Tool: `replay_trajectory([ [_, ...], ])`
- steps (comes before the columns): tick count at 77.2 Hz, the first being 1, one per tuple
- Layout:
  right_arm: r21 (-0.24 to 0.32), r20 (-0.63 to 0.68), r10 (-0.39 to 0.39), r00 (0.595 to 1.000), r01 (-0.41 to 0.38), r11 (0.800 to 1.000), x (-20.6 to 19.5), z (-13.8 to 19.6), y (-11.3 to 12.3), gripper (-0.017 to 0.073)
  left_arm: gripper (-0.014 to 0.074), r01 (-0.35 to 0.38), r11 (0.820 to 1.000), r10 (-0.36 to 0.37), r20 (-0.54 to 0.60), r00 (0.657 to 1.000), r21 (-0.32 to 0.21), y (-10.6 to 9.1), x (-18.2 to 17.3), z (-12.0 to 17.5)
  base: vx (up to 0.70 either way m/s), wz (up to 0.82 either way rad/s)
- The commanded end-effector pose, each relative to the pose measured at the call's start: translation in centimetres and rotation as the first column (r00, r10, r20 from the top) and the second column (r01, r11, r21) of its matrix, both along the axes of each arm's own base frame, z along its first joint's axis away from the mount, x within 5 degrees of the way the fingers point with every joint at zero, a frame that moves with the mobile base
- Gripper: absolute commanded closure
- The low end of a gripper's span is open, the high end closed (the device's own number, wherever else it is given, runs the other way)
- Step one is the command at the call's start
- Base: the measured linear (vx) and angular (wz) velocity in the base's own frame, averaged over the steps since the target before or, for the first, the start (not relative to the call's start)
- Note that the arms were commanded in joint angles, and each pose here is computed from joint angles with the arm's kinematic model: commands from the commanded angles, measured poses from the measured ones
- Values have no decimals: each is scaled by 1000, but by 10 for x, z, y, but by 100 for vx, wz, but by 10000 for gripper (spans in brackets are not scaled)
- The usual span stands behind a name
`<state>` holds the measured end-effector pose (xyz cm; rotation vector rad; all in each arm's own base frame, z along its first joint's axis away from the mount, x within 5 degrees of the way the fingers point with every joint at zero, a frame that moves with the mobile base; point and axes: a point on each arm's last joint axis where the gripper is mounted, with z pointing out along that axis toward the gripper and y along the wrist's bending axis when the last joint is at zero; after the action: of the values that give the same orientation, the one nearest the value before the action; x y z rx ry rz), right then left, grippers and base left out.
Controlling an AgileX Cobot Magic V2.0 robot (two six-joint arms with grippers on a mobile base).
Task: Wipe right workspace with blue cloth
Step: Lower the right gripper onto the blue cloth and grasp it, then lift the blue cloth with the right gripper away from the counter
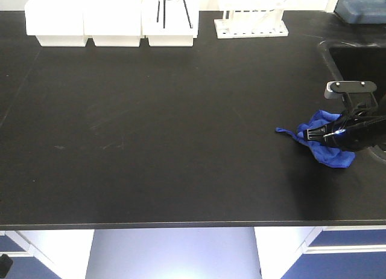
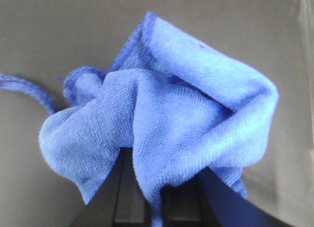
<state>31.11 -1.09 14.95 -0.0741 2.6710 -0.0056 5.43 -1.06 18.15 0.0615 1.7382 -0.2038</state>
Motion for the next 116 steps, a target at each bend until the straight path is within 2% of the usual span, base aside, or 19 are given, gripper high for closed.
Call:
replay_trajectory([
  [1,-6,107,5,994,-5,1000,1,33,0,566,600,-2,1000,5,100,995,-22,0,0,15,0,0],
  [23,8,269,8,963,-11,1000,-43,118,4,564,600,-2,1000,5,100,995,-22,0,0,15,0,0],
  [37,14,276,29,961,-34,999,-91,157,8,564,600,-2,1000,5,100,995,-22,0,0,15,0,0],
  [38,14,284,30,958,-35,999,-95,160,8,564,600,-2,1000,5,100,995,-22,0,0,15,0,0],
  [39,16,301,35,953,-41,999,-117,174,10,564,600,-2,1000,5,100,995,-22,0,0,15,0,0],
  [52,7,386,44,921,-50,999,-154,197,12,564,600,-2,1000,5,100,995,-22,0,0,15,0,0],
  [70,-7,494,51,868,-55,998,-196,217,14,564,600,-2,1000,5,100,995,-22,0,0,15,0,0],
  [88,16,369,46,928,-56,998,-207,206,15,564,600,-2,1000,5,100,995,-22,0,0,15,0,0],
  [116,9,385,46,922,-53,999,-207,208,14,564,600,-2,1000,5,100,995,-22,0,0,15,0,0],
])
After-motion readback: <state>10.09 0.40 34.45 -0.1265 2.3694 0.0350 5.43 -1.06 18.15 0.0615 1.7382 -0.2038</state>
